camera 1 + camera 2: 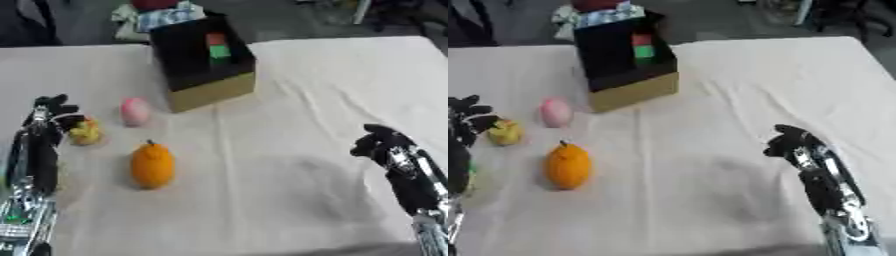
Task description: Pick up objects on the table and place them in the box.
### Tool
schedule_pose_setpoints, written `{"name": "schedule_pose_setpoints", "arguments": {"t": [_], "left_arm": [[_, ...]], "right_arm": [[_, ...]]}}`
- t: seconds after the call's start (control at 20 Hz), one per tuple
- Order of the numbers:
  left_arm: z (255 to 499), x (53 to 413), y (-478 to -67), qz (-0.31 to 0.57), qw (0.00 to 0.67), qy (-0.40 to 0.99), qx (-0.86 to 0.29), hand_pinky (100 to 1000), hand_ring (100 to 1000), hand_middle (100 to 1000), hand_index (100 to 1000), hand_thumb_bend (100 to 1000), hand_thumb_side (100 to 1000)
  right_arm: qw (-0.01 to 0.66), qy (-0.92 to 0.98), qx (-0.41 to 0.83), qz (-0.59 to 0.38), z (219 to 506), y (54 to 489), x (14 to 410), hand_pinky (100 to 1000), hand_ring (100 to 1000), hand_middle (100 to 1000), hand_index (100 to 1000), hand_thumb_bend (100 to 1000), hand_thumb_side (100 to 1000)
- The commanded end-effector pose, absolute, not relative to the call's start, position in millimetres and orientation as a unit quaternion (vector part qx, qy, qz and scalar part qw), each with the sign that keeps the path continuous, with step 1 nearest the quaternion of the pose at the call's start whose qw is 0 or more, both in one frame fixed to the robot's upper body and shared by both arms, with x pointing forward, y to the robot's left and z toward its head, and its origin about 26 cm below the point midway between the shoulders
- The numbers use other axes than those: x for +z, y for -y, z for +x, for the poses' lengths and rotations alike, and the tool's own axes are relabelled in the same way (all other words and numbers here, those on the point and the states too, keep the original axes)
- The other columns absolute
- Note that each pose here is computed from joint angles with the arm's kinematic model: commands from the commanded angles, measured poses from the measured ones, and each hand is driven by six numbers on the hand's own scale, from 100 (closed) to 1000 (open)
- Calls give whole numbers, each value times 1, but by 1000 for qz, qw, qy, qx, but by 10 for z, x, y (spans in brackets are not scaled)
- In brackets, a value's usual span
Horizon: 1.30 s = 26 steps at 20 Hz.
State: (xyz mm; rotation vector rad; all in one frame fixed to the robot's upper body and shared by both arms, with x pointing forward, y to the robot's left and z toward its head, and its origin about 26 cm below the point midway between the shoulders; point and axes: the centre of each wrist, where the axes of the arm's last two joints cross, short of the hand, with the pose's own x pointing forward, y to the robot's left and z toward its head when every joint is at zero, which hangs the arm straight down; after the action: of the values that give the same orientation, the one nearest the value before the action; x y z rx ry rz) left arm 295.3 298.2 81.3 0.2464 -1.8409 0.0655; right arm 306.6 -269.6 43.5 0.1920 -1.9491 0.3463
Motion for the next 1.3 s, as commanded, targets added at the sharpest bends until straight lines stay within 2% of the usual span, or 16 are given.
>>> {"name": "schedule_pose_setpoints", "arguments": {"t": [0.05, 0.6, 0.8, 0.9, 1.0, 1.05, 1.2, 1.3], "left_arm": [[2955, 893, -2992, 106, 587, 802, 27, 821, 664, 635, 813, 100, 921], [2961, 926, -3023, 113, 582, 805, 21, 822, 666, 637, 814, 100, 901], [2998, 1095, -3166, 149, 556, 817, -15, 825, 672, 647, 823, 100, 814], [3027, 1224, -3261, 177, 538, 822, -56, 824, 673, 650, 824, 100, 738], [3058, 1366, -3363, 213, 520, 819, -116, 822, 676, 656, 829, 100, 666], [3071, 1425, -3409, 230, 513, 814, -145, 822, 676, 657, 830, 100, 658], [3091, 1625, -3580, 297, 490, 775, -266, 820, 688, 687, 843, 100, 525], [3098, 1718, -3688, 324, 486, 736, -342, 816, 691, 701, 847, 100, 483]], "right_arm": [[533, 829, 149, 80, 3076, 2698, 512, 692, 608, 587, 799, 100, 700], [534, 828, 150, 80, 3078, 2697, 512, 693, 609, 588, 799, 100, 700], [535, 828, 151, 78, 3075, 2706, 505, 693, 609, 588, 798, 100, 701], [536, 827, 152, 78, 3073, 2709, 503, 693, 609, 588, 798, 100, 701], [536, 827, 152, 77, 3072, 2715, 500, 693, 609, 588, 799, 100, 702], [537, 827, 152, 76, 3071, 2718, 500, 693, 609, 588, 799, 100, 702], [538, 826, 152, 73, 3068, 2732, 496, 693, 609, 588, 799, 100, 704], [540, 825, 152, 70, 3062, 2748, 490, 693, 608, 587, 798, 100, 700]]}}
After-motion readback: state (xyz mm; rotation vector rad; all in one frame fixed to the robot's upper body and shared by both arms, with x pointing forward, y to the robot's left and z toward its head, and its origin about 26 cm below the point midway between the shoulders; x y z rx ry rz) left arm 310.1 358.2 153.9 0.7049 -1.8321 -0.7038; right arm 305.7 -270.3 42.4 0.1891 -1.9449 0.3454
